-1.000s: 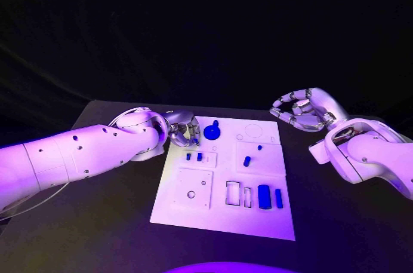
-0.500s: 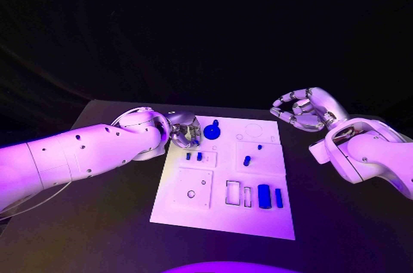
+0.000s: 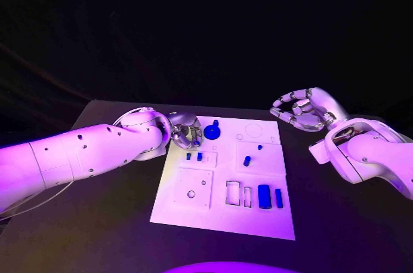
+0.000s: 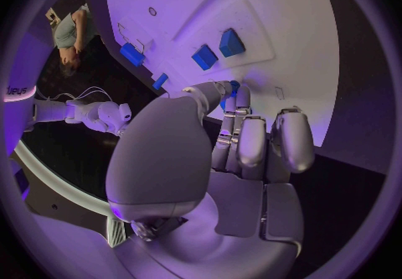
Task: Assemble the parts on the task board
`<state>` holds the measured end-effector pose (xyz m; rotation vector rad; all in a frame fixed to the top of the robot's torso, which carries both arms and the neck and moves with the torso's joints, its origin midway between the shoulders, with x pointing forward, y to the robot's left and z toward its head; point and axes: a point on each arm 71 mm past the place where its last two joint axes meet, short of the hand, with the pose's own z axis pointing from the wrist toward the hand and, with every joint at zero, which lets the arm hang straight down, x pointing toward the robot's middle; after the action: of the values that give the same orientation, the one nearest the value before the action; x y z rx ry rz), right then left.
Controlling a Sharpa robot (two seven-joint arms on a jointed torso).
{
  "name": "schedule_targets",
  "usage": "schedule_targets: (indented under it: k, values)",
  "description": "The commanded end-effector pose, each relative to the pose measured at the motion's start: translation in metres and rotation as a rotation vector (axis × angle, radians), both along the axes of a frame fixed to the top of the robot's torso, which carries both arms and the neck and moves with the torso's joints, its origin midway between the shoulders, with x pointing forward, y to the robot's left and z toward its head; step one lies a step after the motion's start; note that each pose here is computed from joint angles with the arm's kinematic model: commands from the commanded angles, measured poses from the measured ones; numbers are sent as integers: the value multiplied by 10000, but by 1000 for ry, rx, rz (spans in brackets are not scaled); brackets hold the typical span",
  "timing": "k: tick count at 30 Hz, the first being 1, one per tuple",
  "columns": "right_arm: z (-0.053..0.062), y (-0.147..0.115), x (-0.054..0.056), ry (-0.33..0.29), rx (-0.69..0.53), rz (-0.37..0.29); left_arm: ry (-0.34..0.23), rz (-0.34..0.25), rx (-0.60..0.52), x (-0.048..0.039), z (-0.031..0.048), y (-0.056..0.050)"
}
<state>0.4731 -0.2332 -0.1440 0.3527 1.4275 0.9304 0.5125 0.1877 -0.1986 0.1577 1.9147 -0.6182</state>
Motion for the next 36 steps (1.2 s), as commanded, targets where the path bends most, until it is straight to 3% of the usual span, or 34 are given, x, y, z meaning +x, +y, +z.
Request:
schedule_targets:
  k: [1,11,36]
  values:
    - [4,14,-7,-6,-1,9,29,2,17,1,-21,-21]
    - [6,8,-12,-7,-1,8,49,21,47,12,-53,-21]
    - [2,-13,-1,-5,-4,3,36,30,36,12,-42,8]
